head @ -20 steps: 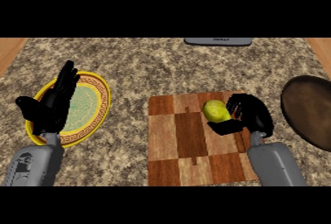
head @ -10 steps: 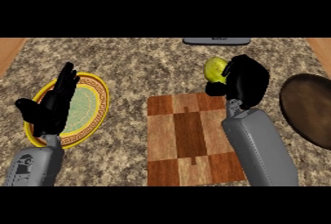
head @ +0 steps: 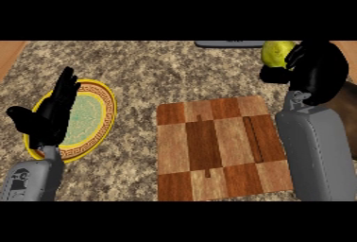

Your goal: Pick the pear from the cutting board and place it in the pan

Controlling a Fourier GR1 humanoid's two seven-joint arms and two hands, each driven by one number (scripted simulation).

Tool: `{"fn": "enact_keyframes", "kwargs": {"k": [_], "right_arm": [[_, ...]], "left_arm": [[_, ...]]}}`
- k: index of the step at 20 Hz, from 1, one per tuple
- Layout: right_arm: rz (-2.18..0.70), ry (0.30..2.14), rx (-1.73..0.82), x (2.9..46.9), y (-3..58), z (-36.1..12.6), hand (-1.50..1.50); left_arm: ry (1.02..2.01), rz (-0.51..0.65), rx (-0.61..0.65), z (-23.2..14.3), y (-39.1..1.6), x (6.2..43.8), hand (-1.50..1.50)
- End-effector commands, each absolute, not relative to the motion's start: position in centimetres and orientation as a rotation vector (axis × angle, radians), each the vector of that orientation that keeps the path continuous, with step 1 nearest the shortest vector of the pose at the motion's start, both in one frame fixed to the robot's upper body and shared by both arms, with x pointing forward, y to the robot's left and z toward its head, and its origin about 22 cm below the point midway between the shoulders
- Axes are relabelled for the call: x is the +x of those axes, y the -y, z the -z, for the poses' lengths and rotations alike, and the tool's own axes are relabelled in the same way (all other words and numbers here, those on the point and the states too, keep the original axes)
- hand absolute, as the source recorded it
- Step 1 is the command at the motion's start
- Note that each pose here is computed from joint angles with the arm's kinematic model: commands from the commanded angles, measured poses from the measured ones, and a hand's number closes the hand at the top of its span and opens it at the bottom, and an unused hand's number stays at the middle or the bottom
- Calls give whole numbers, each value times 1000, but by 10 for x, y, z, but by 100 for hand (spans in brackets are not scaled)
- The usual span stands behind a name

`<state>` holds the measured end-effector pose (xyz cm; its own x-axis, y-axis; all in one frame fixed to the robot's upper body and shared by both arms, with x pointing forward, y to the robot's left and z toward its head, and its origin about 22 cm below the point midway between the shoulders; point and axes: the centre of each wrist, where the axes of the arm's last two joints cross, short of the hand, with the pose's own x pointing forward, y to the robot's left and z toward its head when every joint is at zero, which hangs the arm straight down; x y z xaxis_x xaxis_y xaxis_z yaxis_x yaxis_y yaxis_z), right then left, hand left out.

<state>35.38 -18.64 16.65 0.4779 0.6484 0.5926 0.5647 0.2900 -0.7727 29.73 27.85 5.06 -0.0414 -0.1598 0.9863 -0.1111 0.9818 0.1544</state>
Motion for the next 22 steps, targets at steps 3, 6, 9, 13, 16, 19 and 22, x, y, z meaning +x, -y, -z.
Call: {"fn": "enact_keyframes", "kwargs": {"k": [3, 6, 9, 13, 16, 19, 22], "right_arm": [[-9, 1113, -1430, 346, 271, -163, 150], [25, 1097, -1482, 329, 310, -150, 150], [-26, 1028, -1565, 330, 359, -128, 150], [-35, 914, -1635, 325, 418, -102, 150], [-22, 909, -1627, 323, 448, -78, 150], [-6, 900, -1642, 323, 469, -71, 150], [21, 900, -1621, 322, 481, -54, 150]], "left_arm": [[1618, 46, 201, -42, -279, 287, 0], [1606, 58, 222, -40, -285, 293, 0], [1610, 49, 199, -49, -279, 291, 0], [1620, 35, 211, -64, -281, 307, 0], [1616, 57, 189, -49, -288, 310, 0], [1629, 47, 184, -52, -270, 306, 0], [1641, 70, 186, -63, -274, 301, 0]]}}
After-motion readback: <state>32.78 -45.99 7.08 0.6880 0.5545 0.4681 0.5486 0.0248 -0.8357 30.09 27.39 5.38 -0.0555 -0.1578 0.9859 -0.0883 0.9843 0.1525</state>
